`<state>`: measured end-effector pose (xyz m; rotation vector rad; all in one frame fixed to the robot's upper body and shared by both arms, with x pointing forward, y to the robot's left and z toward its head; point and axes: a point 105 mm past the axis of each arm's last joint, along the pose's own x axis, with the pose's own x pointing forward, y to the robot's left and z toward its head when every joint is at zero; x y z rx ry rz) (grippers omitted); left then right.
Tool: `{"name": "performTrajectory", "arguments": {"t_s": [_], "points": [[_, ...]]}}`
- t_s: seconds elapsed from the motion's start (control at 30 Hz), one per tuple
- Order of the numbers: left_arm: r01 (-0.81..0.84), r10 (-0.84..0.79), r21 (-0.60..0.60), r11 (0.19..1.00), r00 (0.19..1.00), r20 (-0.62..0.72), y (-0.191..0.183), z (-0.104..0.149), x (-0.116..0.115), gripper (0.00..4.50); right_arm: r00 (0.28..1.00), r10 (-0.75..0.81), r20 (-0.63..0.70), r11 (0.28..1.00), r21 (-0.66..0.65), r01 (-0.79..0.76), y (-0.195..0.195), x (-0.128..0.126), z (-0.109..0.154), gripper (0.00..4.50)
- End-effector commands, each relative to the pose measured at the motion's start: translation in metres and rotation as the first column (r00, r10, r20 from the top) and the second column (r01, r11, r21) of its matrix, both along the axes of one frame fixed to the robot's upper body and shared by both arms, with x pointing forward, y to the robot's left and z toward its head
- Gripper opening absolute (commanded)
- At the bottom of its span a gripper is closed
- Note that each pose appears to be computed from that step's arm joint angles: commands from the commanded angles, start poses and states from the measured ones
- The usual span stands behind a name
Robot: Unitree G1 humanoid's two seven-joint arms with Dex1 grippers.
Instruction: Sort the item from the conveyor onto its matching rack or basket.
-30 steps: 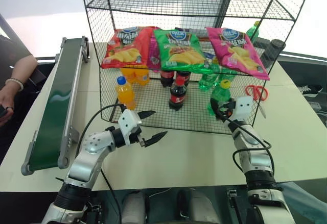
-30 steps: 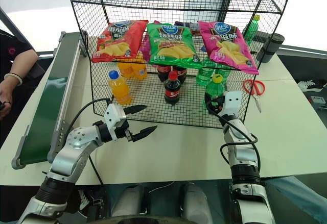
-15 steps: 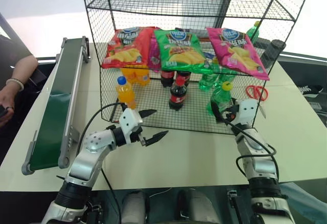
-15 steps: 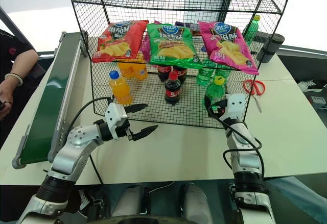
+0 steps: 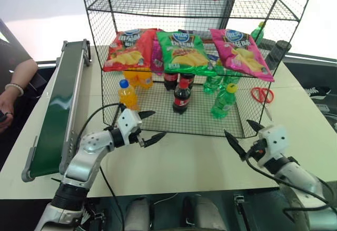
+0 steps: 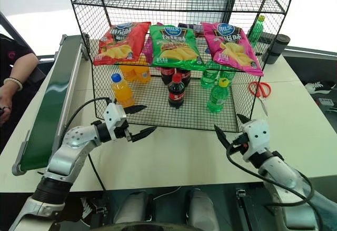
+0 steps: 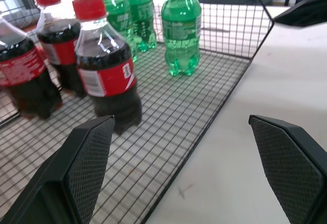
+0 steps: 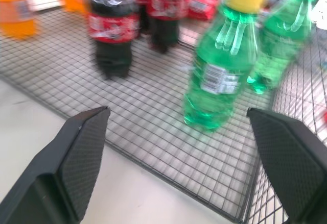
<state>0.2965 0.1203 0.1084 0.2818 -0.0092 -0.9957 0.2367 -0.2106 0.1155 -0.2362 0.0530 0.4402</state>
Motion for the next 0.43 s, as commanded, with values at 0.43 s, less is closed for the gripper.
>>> {"name": "performTrajectory", "arguments": {"t_s": [0.43], "points": [[-0.098,0.1,0.035,0.995,0.994,-0.048,0.045,-0.005,-0.011,4.5,1.0,0.022,0.018,1.0,-0.01,-0.022,-0.015,-0.004,0.026,4.47]]}}
